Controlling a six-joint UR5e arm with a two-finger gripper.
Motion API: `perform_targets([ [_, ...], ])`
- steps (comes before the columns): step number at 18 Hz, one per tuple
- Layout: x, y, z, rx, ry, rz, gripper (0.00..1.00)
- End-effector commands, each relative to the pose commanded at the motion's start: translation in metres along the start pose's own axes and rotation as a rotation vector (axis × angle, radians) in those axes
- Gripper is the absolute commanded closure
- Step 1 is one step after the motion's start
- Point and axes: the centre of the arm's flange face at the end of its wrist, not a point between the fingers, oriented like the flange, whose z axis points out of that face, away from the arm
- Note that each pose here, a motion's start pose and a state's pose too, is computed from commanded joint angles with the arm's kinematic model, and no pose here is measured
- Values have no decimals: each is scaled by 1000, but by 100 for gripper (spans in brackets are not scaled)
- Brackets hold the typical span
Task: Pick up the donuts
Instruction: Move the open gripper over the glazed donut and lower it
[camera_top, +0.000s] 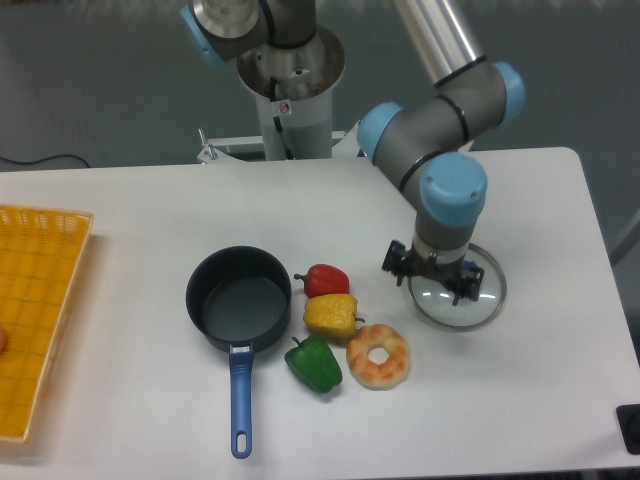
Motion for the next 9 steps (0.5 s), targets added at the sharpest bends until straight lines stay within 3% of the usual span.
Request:
perform_targets([
  [9,9,-23,23,10,5,-98,0],
])
